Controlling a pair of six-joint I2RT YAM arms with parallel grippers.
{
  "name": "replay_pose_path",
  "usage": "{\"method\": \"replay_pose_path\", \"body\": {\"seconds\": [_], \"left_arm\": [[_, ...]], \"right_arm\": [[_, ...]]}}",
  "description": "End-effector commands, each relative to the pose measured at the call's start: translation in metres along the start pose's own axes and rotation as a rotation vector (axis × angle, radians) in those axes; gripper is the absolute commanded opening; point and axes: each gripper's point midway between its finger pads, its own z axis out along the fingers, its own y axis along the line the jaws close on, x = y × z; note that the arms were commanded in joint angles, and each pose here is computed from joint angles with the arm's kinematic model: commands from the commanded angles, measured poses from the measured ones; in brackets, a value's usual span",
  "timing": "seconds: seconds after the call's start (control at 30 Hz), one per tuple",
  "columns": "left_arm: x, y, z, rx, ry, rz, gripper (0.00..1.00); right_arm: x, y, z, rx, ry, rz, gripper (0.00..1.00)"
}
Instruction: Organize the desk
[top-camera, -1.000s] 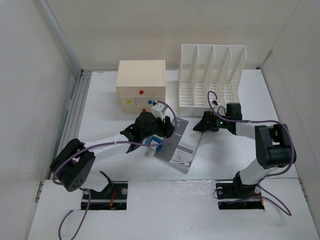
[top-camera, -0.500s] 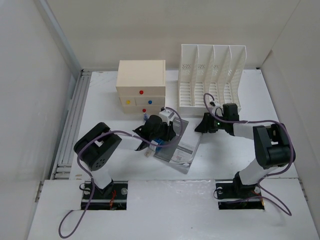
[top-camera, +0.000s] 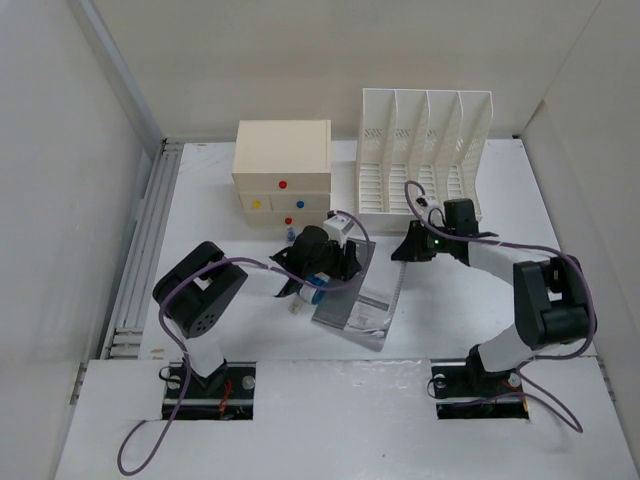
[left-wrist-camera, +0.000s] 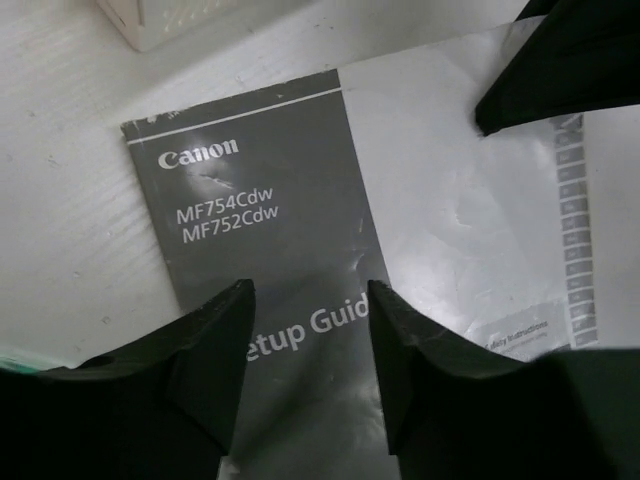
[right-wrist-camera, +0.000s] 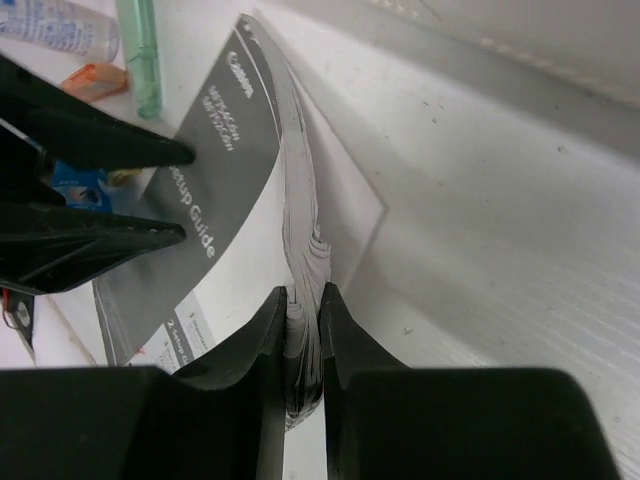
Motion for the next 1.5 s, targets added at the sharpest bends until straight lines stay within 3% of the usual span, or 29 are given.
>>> {"method": "replay_pose_path", "body": {"seconds": [0.0, 0.07, 0.37, 0.77, 0.93, 1.2, 1.47], "left_arm": [[-0.060, -0.025, -0.011, 0.052, -0.124, 0.044, 0.50], [-0.081, -0.033, -0.019, 0.063, -0.158, 0.059, 0.53], [-0.149, -0.067, -0.063, 0.119, -0.292, 0.076, 0.58], [-0.218, -0.107, -0.160, 0.166, -0.462, 0.104, 0.60], [-0.234, -0.118, -0.201, 0.180, -0.530, 0.113, 0.61], [-0.243, -0.109, -0.243, 0.091, -0.592, 0.128, 0.66], [-0.234, -0.082, -0.256, -0.009, -0.595, 0.126, 0.68]], "right_arm": [[-0.031, 0.024, -0.021, -0.010, -0.030, -0.147, 0.00], [-0.055, 0.037, -0.034, -0.003, -0.060, -0.228, 0.00], [-0.089, 0.080, -0.083, -0.014, -0.136, -0.446, 0.00], [-0.161, 0.167, -0.187, 0.051, -0.457, -0.760, 0.00], [-0.195, 0.184, -0.219, 0.131, -0.593, -0.779, 0.00], [-0.258, 0.176, -0.264, 0.338, -0.881, -0.622, 0.00], [-0.299, 0.146, -0.282, 0.540, -0.989, -0.532, 0.00]]}}
